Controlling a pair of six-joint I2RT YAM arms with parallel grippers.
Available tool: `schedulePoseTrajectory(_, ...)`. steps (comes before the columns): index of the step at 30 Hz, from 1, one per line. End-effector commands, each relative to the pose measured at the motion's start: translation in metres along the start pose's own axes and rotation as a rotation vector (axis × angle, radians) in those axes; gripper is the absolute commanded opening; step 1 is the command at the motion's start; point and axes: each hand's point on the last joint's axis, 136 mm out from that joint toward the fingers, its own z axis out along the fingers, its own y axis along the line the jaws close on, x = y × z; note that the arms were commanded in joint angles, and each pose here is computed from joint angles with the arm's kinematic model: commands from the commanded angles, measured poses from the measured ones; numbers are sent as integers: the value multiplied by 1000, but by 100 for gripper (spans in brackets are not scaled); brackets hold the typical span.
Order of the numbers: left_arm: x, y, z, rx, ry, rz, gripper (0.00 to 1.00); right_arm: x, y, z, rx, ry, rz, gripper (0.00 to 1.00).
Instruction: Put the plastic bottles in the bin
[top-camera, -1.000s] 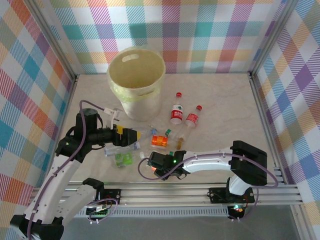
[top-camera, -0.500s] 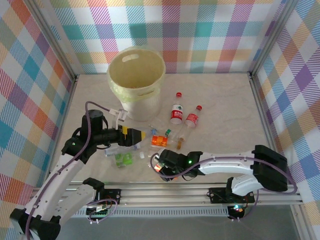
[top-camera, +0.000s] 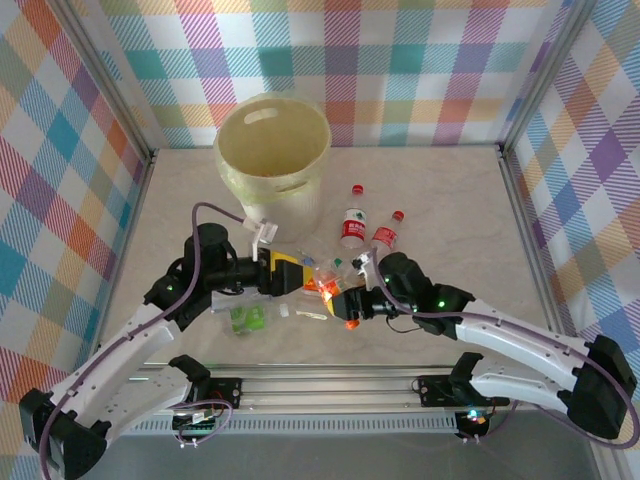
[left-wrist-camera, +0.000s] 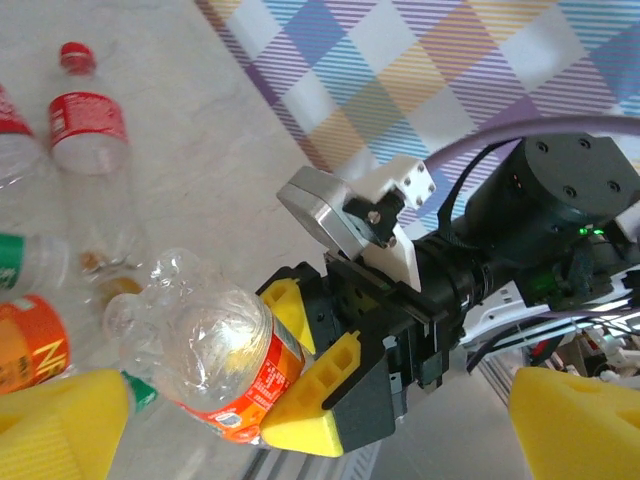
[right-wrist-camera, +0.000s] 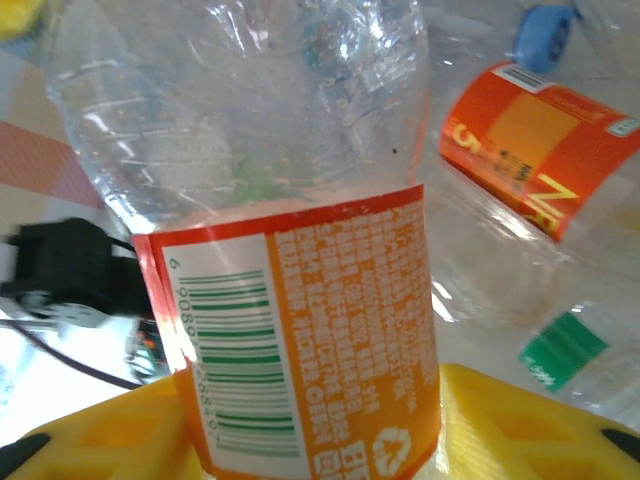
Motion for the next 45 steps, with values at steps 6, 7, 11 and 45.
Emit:
schedulePoseTrajectory(6,-11,-15,29,93,-46,-24,96,-32,53,-25,-288,-67,87,52)
schedulePoseTrajectory(7,-11,-15,31,90,-42,-27,95,-34,56,-27,-300,-73,87,52)
schedulePoseTrajectory(11,-8,-14,39,88,-26,-47,94,-42,62,-32,-336,-92,92,52)
schedulePoseTrajectory(45,-21,-19,47,108,-44,-180,81,-46,65,-36,-380,-121,106,51)
